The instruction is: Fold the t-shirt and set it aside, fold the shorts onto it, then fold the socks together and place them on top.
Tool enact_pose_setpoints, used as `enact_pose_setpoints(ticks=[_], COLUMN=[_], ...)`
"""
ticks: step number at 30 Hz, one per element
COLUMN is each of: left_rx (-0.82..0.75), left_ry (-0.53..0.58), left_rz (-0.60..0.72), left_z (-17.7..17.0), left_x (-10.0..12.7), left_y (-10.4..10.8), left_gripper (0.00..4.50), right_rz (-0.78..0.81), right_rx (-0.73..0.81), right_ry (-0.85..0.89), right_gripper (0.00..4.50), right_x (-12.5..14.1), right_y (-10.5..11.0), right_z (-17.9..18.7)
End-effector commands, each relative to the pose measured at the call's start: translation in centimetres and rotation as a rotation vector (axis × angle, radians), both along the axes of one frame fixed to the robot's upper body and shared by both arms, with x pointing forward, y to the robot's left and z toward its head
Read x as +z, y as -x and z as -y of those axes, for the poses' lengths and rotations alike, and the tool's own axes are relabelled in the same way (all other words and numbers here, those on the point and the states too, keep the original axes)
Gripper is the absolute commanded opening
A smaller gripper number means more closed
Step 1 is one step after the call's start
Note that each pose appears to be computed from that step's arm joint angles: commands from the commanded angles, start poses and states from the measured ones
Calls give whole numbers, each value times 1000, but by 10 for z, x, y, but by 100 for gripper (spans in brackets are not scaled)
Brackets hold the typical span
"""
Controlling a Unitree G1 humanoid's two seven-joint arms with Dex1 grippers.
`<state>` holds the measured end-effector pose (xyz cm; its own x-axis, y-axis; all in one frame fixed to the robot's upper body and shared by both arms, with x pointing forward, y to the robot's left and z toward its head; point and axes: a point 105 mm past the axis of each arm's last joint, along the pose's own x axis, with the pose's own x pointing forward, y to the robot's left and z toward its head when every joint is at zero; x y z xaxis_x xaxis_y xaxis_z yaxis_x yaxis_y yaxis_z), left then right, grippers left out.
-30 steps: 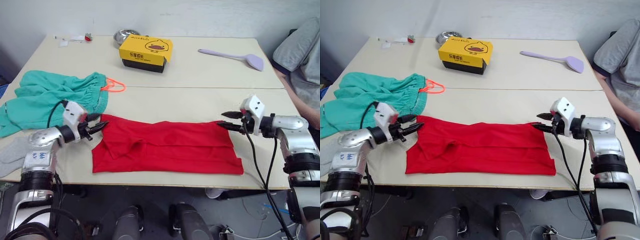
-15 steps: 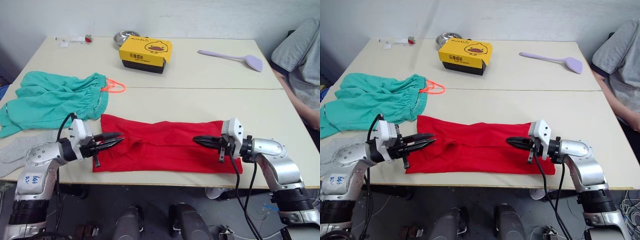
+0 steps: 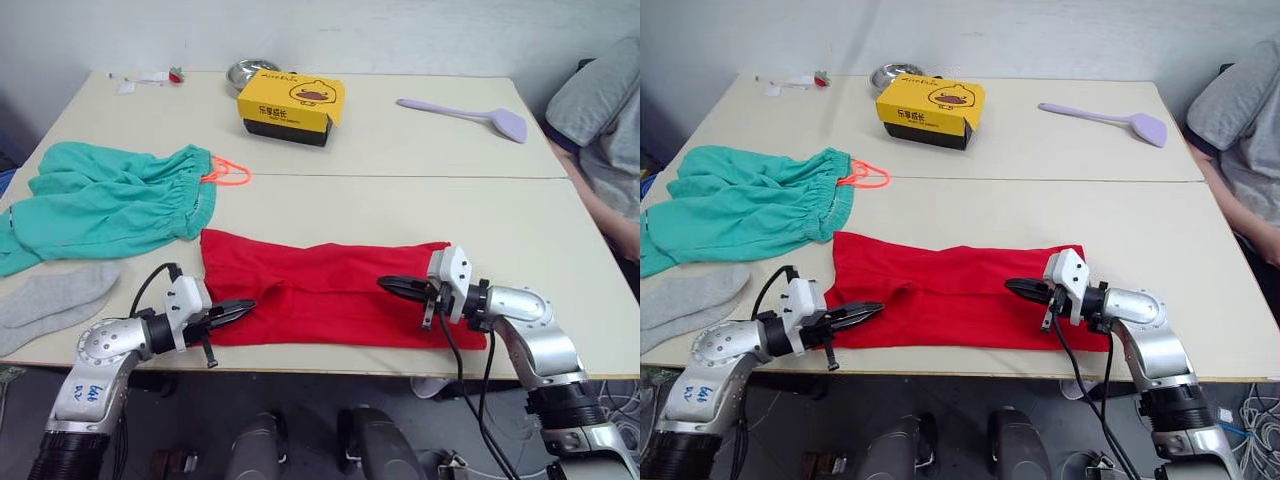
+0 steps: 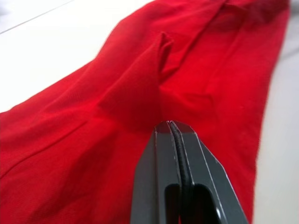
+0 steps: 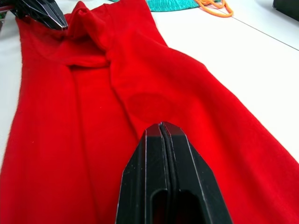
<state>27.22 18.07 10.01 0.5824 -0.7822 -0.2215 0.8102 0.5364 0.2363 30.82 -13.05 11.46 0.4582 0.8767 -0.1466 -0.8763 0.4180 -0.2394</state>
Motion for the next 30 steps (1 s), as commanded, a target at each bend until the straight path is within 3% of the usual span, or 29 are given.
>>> enact_pose_setpoints(ticks=[1,7,14,21,25,28,30], left_rx=[106,248,328,210,52,50,75], left_ry=[-40,-97,-75,45,-1,-76,-76], left_rz=[-7,-43,-64,-24,30,33,28], left_z=[-16,-58,-89,-85,-69,-71,-73], left_x=[-4,-9,-2,31,47,43,42], left_y=[-6,-6,-10,-4,8,6,3], left_gripper=[3,3,3,3,40,40,77], right_rz=[28,34,24,52,63,56,55], right_rx=[-39,-156,-244,-220,-142,-108,-99], right_ry=[12,75,126,82,54,48,43], right_gripper=[0,0,0,0,0,0,0], right_x=[-1,-7,-13,-5,0,0,0], right_y=[-5,-16,-22,-20,-11,-6,-5], right_z=[4,32,60,57,48,43,41])
